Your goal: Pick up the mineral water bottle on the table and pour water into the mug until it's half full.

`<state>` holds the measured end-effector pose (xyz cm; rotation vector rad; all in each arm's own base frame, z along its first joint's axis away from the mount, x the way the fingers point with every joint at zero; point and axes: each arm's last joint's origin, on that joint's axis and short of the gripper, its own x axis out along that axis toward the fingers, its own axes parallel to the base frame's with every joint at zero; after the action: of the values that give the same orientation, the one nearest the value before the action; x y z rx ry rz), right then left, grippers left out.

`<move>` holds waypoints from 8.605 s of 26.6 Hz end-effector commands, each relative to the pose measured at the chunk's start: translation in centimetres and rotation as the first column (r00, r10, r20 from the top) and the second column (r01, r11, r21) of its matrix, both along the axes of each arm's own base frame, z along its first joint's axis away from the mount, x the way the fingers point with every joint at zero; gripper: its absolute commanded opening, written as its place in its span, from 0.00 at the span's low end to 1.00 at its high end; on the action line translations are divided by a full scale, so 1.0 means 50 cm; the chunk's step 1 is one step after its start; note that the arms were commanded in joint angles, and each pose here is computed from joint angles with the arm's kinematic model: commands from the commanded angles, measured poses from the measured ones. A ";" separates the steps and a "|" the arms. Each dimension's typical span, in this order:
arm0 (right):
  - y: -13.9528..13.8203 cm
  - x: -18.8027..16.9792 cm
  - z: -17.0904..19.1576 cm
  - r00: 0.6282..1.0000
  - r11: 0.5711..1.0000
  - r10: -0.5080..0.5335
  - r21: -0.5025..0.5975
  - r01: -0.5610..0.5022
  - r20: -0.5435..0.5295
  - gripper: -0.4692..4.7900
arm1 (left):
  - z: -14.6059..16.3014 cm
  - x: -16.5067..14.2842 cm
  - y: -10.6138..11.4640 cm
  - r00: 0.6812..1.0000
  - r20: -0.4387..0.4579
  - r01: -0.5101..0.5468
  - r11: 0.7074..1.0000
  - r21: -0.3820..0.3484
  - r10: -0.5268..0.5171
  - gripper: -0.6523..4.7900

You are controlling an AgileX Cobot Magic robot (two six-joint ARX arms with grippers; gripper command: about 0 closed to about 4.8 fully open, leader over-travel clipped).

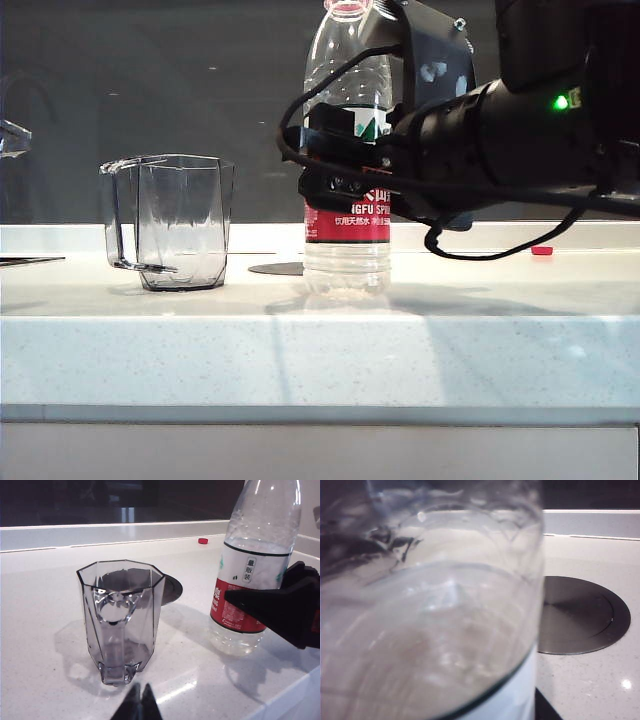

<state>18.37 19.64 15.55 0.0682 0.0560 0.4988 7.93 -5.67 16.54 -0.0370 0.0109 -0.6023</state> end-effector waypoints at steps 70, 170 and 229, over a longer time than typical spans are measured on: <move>0.050 0.092 0.115 0.881 0.252 0.008 -0.853 0.457 0.474 0.58 | 0.004 0.009 0.015 0.996 0.012 -0.086 0.996 -0.007 0.087 0.11; 0.044 0.109 0.137 0.859 0.094 0.080 -0.862 0.498 0.505 0.53 | 0.004 0.009 0.015 0.996 0.012 -0.086 0.996 -0.007 0.087 0.11; 0.039 0.109 0.148 0.848 0.089 0.073 -0.850 0.519 0.525 0.53 | 0.004 0.009 0.015 0.996 0.012 -0.086 0.996 -0.007 0.087 0.11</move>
<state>23.85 21.54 21.97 -1.4954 -0.0568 0.0526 8.40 -4.94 16.54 -0.0373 0.0092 -0.5127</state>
